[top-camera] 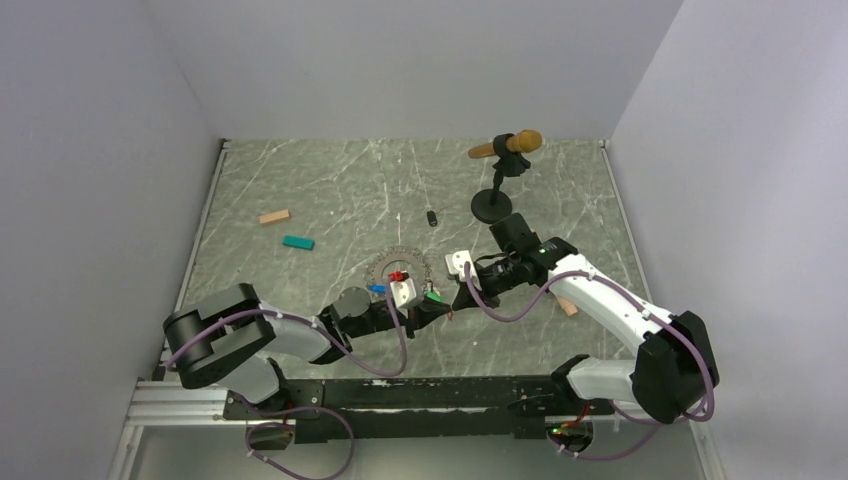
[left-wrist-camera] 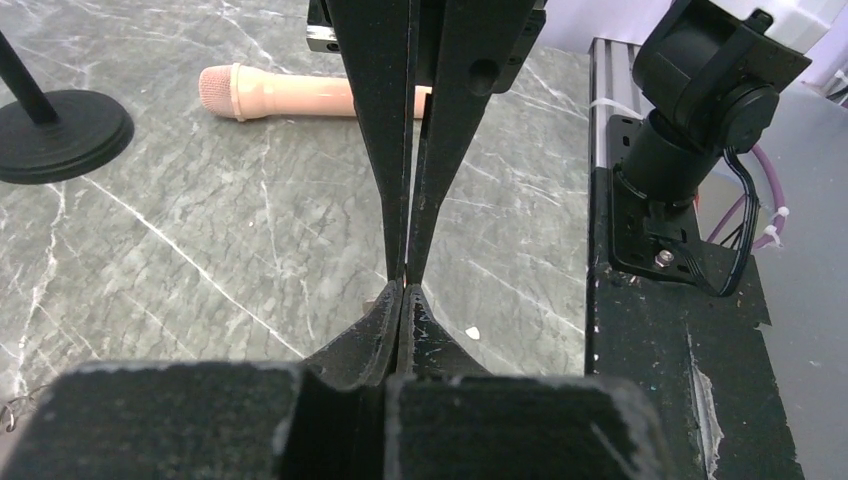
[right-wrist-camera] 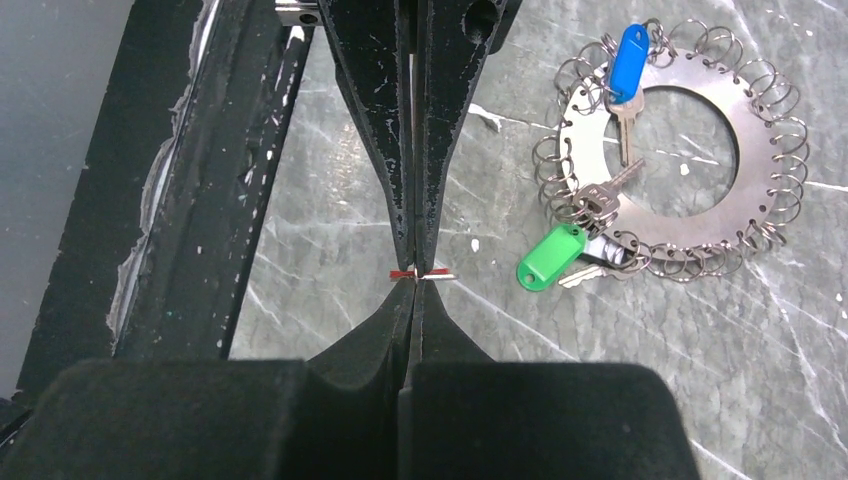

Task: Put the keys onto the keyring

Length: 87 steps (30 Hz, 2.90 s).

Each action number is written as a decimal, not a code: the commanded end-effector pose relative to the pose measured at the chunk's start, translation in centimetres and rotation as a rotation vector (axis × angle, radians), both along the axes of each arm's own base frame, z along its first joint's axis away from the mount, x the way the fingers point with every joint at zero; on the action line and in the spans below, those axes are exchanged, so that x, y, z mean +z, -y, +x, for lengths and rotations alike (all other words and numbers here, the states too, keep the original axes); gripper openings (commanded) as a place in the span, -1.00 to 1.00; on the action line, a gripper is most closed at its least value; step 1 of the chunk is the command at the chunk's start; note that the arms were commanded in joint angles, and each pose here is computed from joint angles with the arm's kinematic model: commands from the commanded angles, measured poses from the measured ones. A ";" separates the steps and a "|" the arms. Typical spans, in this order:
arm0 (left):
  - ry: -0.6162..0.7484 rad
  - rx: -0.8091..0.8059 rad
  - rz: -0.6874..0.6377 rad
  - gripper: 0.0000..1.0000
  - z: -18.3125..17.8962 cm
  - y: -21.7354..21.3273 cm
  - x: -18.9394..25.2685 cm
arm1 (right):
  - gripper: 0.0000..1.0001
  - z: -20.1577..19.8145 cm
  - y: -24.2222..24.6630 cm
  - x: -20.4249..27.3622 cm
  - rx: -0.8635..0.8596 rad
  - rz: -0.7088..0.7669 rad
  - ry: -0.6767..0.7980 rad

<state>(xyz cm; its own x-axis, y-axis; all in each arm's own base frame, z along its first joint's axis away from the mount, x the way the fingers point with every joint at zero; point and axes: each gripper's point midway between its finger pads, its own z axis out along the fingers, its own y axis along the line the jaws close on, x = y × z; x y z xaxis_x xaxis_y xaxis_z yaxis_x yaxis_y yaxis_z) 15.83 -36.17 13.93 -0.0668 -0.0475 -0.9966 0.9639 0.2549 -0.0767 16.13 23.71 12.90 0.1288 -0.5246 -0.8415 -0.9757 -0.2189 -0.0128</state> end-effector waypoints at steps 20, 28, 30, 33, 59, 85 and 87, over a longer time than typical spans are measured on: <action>0.048 0.107 -0.157 -1.00 0.7 -2.0 2.1 | -0.33 -0.1 -0.6 1.9 0.026 0.077 -0.005; 0.197 0.033 -0.172 -1.00 -0.7 -1.4 2.7 | -0.13 -0.6 -0.8 1.9 0.061 0.104 -0.017; 0.251 0.032 -0.164 -1.00 -0.7 -1.3 2.9 | -0.13 -0.6 -0.8 2.0 0.063 0.107 -0.017; 0.278 0.035 -0.169 -1.00 -0.6 -1.2 3.4 | -0.17 -0.9 -0.9 2.0 0.075 0.114 -0.022; 0.296 0.037 -0.228 -1.00 -0.9 -0.8 5.6 | -0.56 -1.6 -1.4 2.0 0.109 0.127 -0.029; 0.240 0.035 -0.219 -0.79 -1.3 -1.2 4.7 | -1.00 -0.5 -1.4 2.3 0.052 0.070 -0.019; 0.234 0.045 -0.214 -0.54 -1.2 -1.5 4.5 | -1.00 -0.4 -1.3 2.4 0.050 0.064 -0.017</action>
